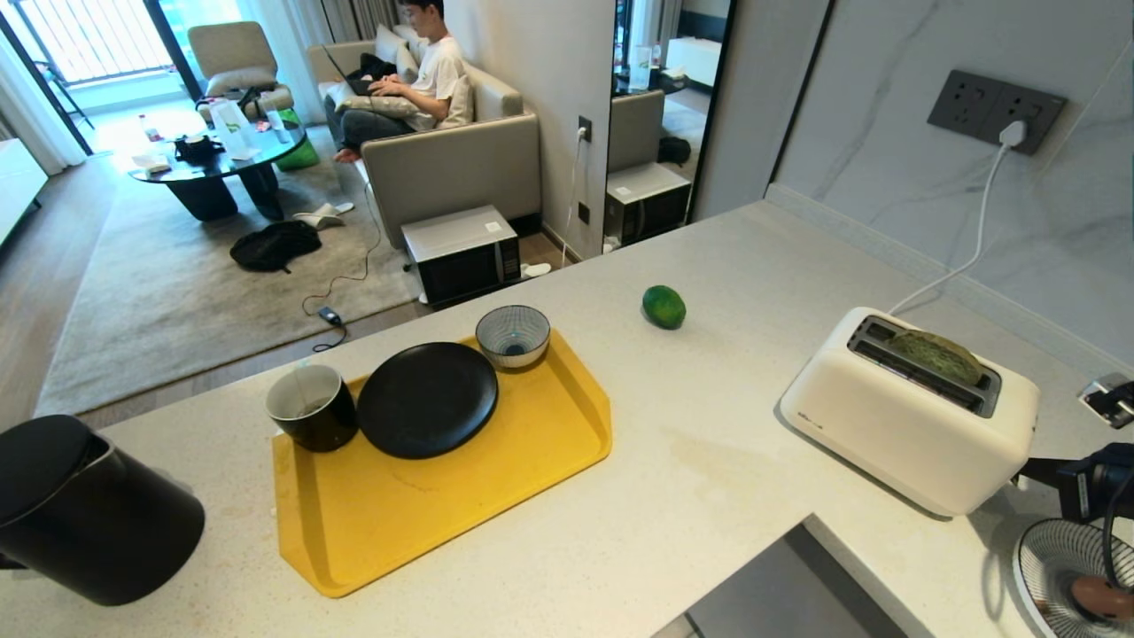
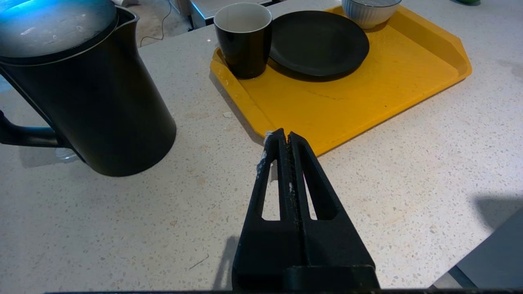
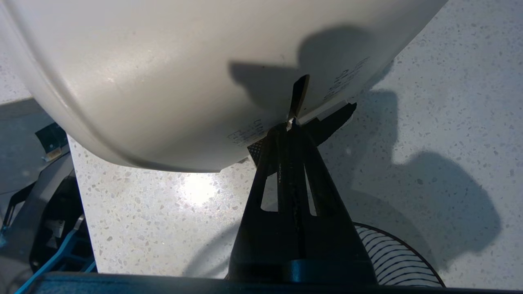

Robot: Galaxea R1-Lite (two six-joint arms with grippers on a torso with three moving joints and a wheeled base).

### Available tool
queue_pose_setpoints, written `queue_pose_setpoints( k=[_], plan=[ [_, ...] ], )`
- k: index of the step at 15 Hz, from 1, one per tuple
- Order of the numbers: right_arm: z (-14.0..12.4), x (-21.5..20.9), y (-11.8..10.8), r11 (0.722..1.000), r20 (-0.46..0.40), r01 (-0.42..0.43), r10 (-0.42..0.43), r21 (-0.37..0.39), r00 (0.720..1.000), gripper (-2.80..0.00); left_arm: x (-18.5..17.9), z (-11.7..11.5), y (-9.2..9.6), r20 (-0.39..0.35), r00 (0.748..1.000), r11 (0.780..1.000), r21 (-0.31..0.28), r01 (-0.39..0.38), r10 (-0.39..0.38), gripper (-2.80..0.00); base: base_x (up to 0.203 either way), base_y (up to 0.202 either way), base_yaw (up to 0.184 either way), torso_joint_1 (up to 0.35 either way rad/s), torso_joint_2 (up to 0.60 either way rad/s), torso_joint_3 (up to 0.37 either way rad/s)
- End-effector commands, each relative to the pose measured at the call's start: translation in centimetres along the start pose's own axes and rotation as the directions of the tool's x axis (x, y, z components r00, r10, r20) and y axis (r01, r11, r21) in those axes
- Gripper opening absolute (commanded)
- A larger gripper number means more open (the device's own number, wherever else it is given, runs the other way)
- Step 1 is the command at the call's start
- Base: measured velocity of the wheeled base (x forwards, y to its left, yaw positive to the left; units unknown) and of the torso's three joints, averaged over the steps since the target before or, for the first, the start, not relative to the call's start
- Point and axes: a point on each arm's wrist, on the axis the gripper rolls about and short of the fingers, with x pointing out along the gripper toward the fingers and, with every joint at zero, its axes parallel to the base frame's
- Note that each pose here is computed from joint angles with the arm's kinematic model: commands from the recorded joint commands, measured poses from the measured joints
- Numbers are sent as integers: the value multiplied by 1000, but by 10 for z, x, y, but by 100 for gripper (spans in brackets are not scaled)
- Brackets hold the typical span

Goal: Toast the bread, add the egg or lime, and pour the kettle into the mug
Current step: Use a bread toaster

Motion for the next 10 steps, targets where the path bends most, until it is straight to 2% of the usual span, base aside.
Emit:
queue_pose_setpoints(
  k=[1,10],
  plan=[
    [0,0,0,1000,2,-3,3,-4,1000,-280,0,0,0,-1,1000,1000,0,0,0,-280,0,0,0,0,0,0],
    [0,1,0,1000,3,-3,3,-5,1000,-280,0,0,0,-1,1000,1000,0,0,0,-280,0,0,0,0,0,0]
  ],
)
